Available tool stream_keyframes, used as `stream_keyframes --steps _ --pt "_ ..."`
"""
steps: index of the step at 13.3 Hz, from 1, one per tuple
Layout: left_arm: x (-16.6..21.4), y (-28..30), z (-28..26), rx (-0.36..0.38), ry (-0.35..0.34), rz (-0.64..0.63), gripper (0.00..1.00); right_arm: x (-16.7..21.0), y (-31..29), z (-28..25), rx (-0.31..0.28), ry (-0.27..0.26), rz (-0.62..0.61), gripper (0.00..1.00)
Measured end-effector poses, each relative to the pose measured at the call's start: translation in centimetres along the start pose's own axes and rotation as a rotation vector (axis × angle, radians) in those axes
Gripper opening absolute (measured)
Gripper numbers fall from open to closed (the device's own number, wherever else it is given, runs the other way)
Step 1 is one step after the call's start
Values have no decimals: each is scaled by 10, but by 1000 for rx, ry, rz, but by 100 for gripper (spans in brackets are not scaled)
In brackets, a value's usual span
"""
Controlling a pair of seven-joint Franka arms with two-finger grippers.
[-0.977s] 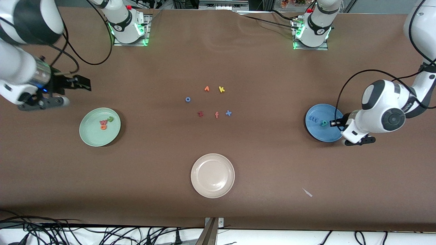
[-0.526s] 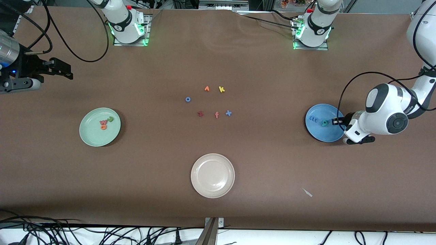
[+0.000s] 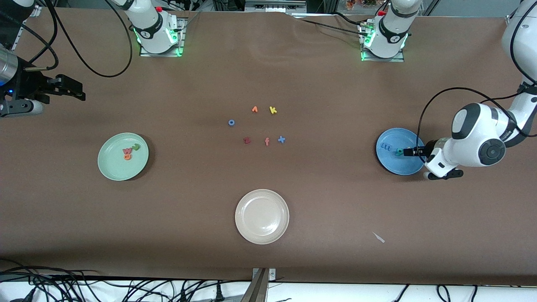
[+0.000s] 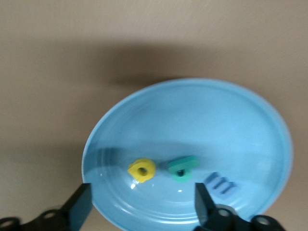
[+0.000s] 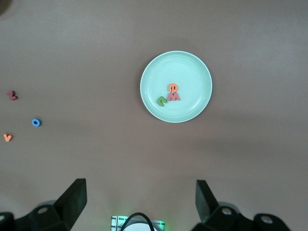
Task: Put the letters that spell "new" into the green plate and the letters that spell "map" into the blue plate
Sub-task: 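Drop yellow d on blue plate with the left gripper while the right gripper retracts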
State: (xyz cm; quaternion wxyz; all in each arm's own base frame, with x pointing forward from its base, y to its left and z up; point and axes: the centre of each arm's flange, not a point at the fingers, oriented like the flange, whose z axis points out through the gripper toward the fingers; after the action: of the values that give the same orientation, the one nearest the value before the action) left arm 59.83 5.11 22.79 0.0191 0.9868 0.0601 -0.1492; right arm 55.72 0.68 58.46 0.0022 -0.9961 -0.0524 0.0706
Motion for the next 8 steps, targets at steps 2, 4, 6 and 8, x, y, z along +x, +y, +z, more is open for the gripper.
stream_keyframes --steps 2,4,6,8 --pt "3 11 -38 12 36 11 100 1 0 -1 -1 8 2 100" --pt "4 15 -51 25 45 14 100 2 2 -1 -1 13 7 100" --pt "4 15 -51 25 43 14 100 1 4 -1 -1 14 10 100" --pt "4 15 -51 25 43 13 100 1 4 -1 -1 14 10 100"
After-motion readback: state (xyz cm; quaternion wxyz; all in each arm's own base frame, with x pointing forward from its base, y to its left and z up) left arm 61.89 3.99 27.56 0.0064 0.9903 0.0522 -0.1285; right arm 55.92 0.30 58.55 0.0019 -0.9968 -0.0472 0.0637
